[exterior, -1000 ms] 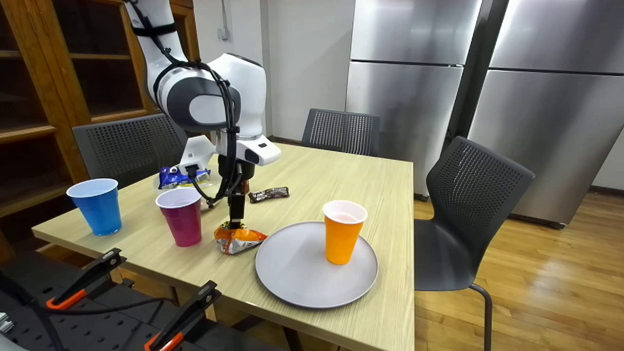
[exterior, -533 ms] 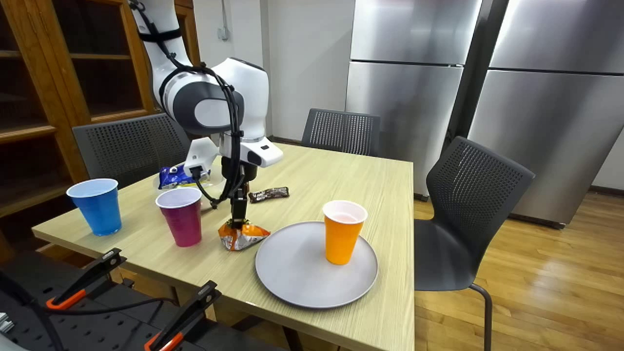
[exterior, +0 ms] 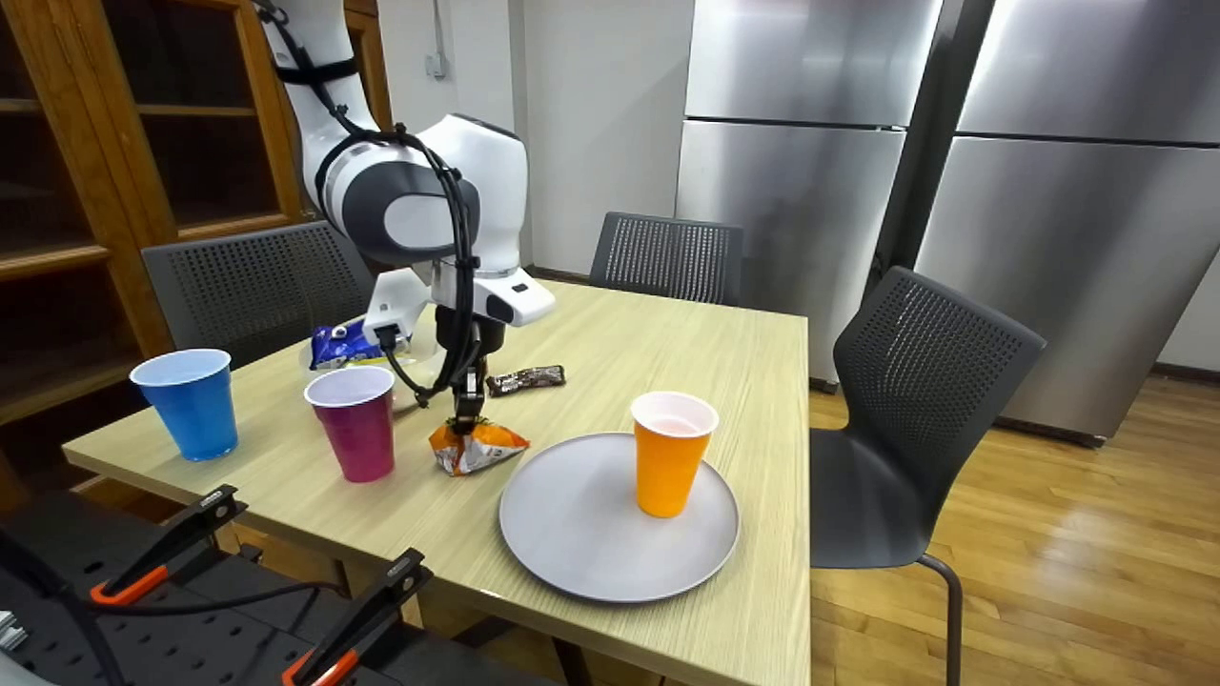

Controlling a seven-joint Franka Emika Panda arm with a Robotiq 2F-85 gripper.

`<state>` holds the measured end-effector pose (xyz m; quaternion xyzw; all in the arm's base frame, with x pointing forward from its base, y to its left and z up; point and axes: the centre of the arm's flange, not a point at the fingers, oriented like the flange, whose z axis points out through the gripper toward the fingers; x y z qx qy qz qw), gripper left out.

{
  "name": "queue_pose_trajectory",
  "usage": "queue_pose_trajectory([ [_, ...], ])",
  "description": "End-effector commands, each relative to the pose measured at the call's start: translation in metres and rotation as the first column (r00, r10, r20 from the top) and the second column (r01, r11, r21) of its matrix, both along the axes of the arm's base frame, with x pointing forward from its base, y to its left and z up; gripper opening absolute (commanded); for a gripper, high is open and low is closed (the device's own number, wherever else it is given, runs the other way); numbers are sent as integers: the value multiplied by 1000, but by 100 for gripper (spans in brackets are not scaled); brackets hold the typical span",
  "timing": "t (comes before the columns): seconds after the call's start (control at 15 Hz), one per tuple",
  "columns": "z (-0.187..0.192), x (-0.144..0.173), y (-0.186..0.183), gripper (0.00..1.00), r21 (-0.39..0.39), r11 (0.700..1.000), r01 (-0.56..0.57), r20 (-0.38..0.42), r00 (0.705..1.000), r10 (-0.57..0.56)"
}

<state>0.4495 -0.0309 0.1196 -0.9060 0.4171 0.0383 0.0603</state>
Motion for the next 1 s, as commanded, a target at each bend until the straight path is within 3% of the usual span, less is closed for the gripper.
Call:
queue_pose_trajectory([
  [0.0,5,5,5,0,1,1000,14,17,1000,-14],
  [0.93,76,24,31,0,-30,998,-57,173,983,61],
])
